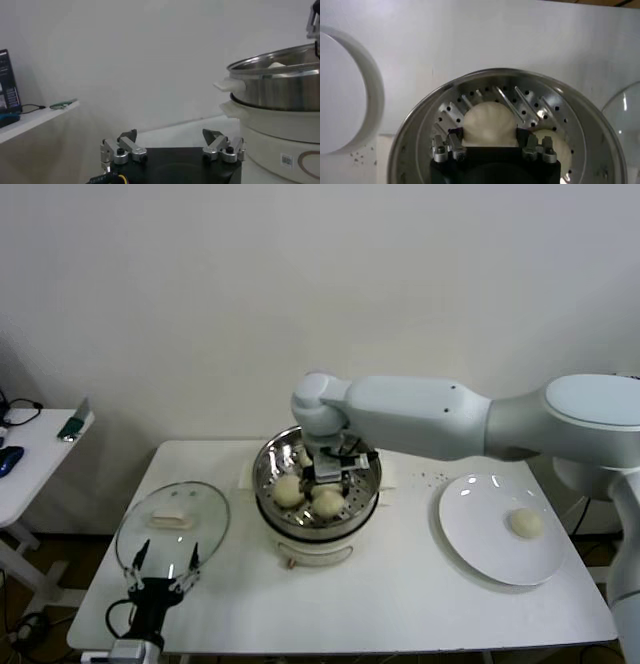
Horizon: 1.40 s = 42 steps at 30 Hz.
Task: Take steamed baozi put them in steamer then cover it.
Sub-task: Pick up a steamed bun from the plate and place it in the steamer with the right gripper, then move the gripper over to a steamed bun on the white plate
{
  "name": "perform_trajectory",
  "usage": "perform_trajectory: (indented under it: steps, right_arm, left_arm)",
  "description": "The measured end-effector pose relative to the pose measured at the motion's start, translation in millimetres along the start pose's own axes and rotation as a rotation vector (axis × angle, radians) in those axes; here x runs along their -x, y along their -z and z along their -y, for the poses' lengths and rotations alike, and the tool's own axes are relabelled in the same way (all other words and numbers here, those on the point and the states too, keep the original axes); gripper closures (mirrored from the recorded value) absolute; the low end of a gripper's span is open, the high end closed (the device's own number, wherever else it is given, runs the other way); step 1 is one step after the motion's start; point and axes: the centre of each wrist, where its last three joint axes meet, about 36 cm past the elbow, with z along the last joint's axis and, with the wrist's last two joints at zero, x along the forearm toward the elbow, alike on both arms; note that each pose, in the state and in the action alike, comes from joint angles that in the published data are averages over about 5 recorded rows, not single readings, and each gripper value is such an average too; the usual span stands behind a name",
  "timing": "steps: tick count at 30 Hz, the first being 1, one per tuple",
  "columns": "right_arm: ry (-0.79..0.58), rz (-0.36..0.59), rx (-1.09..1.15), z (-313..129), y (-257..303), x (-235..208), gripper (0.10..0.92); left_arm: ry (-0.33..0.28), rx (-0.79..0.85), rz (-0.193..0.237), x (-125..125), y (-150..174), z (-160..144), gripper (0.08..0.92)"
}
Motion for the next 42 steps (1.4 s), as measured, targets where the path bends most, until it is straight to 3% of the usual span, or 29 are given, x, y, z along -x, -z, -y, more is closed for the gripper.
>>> perform_trajectory:
  steps: [5, 11, 23, 30, 36, 42]
  right_arm:
    - [0.008, 0.007, -0.02, 5.4, 4.2, 10.5, 0.304]
    - [0.009, -0.005, -0.031, 8.1, 2.3, 11.0, 0.207]
    - [-0.046, -0.052, 0.026, -15.9, -14.8, -28.0, 0.2]
    - [-0.141, -0.082, 0.258, -94.5, -37.6, -54.2, 0.2]
    - [-0.24, -0.1, 0.649, -194.4, -39.6, -50.7, 0.2]
    - [-0.234, -0.104, 1.053, -296.9, -26.1, -28.7, 0.2]
  left_arm:
    - [0.001, -0.003, 0.0, 1.5, -0.7, 0.1, 0.177]
    - [0.001, -0.004, -0.003, 1.7, -1.4, 0.2, 0.177]
    - [0.004, 0.001, -0.011, -2.3, -3.6, -2.1, 0.177]
    - [-0.004, 0.006, -0.012, -5.7, -5.0, -3.3, 0.177]
    - [-0.012, 0.006, -0.008, -7.3, -4.4, -4.4, 0.177]
    - [-0.016, 0.004, -0.006, -7.4, -3.5, -4.1, 0.177]
